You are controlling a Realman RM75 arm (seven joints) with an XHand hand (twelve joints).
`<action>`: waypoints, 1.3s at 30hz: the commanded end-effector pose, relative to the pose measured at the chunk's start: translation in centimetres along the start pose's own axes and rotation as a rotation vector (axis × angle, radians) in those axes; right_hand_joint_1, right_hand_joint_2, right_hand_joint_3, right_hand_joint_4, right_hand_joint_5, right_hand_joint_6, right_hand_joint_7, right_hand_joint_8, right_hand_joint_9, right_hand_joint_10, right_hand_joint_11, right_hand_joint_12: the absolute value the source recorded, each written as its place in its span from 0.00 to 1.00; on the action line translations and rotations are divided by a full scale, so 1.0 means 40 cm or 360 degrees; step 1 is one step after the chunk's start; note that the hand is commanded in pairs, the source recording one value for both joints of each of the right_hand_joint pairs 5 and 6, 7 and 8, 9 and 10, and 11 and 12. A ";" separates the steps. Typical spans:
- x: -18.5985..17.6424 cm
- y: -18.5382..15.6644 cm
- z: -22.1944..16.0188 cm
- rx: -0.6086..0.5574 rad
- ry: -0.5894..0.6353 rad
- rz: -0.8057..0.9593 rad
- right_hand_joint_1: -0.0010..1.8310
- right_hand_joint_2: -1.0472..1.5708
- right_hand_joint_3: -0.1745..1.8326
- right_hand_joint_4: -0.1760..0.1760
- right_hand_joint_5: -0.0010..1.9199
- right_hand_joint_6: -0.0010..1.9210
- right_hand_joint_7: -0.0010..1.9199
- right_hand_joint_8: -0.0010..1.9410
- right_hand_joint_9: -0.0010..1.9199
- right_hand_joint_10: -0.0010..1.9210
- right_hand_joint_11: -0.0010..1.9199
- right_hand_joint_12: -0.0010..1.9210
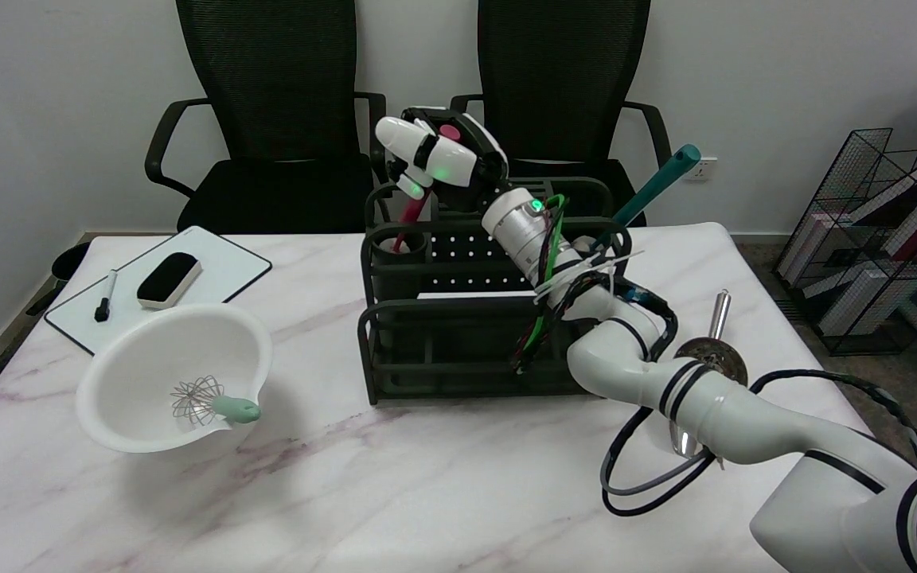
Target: Pick up the pink sponge bottle brush.
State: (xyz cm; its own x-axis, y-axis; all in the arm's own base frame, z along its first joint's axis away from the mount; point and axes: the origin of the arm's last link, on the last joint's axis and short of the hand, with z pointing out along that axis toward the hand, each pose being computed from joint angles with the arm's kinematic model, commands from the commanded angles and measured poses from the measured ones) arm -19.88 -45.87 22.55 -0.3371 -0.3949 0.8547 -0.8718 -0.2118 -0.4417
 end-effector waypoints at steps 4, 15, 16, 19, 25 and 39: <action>-0.013 -0.011 0.011 -0.0036 -0.0008 -0.0016 0.62 1.00 0.29 0.50 1.00 1.00 1.00 0.99 0.99 0.99 0.91 0.90; -0.010 -0.015 0.041 -0.0116 -0.0008 -0.0132 0.63 1.00 0.31 0.50 1.00 1.00 1.00 0.99 1.00 1.00 0.91 0.91; -0.011 -0.018 0.048 -0.0123 -0.0011 -0.0150 0.63 1.00 0.31 0.50 1.00 1.00 1.00 0.99 1.00 1.00 0.91 0.91; -0.015 -0.023 0.063 -0.0139 -0.0018 -0.0182 0.64 1.00 0.30 0.50 1.00 1.00 1.00 0.99 1.00 1.00 0.92 0.92; -0.020 -0.030 0.087 -0.0134 -0.0024 -0.0194 0.64 1.00 0.27 0.50 1.00 1.00 1.00 0.99 1.00 1.00 0.92 0.92; -0.044 -0.014 0.108 -0.0218 -0.0044 -0.0230 0.64 1.00 0.29 0.50 1.00 1.00 1.00 0.99 1.00 1.00 0.94 0.93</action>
State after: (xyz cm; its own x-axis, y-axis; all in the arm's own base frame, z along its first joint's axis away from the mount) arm -17.42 -48.16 21.27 -0.2303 -0.3914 0.8909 -0.9290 -0.1840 -0.3210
